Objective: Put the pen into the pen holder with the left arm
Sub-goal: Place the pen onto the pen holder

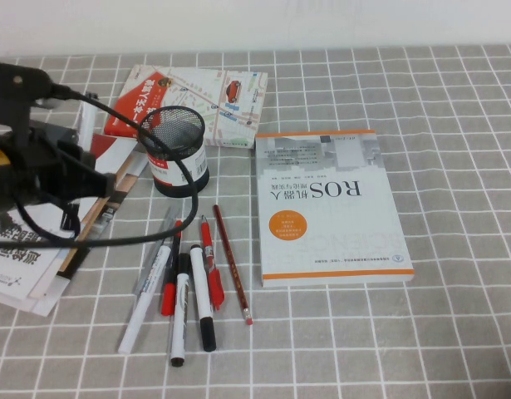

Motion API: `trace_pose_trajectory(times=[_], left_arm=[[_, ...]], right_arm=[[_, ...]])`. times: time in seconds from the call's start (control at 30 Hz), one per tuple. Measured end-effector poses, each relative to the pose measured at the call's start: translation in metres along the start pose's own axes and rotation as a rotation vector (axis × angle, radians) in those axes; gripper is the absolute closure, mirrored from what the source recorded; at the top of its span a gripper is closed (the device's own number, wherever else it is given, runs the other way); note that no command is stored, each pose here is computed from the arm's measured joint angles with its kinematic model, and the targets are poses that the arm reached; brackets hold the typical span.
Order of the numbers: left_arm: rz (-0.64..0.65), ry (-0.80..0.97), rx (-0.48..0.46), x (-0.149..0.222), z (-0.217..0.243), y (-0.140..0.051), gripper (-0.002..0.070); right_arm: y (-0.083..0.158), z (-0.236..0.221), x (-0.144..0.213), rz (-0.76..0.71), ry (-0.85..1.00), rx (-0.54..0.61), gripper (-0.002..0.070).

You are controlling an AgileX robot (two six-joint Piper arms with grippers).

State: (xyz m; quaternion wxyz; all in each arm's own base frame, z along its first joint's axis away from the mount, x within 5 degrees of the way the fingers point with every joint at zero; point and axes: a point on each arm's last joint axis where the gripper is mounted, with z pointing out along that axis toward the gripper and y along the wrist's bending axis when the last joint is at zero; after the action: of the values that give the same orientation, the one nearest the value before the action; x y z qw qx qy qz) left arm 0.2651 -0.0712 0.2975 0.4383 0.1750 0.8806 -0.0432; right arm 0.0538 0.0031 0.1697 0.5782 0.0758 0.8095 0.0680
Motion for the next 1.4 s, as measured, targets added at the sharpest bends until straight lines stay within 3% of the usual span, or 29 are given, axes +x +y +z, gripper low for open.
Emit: trace_pose_trajectory(times=[0.27, 0.4, 0.8, 1.4], left_arm=[[-0.071, -0.385, -0.081, -0.008, 0.011, 0.006, 0.0566], [-0.101, -0.511, -0.051, -0.013, 0.031, 0.004, 0.0566], [-0.175, -0.542, 0.108, -0.035, 0.123, -0.002, 0.0566], [-0.128, -0.475, 0.110, -0.034, 0.174, -0.001, 0.0551]], right_arm=[[0.000, 0.000, 0.000, 0.000, 0.000, 0.000, 0.0691], [0.000, 0.000, 0.000, 0.000, 0.000, 0.000, 0.0691], [0.000, 0.000, 0.000, 0.000, 0.000, 0.000, 0.0691], [0.000, 0.000, 0.000, 0.000, 0.000, 0.000, 0.0691]])
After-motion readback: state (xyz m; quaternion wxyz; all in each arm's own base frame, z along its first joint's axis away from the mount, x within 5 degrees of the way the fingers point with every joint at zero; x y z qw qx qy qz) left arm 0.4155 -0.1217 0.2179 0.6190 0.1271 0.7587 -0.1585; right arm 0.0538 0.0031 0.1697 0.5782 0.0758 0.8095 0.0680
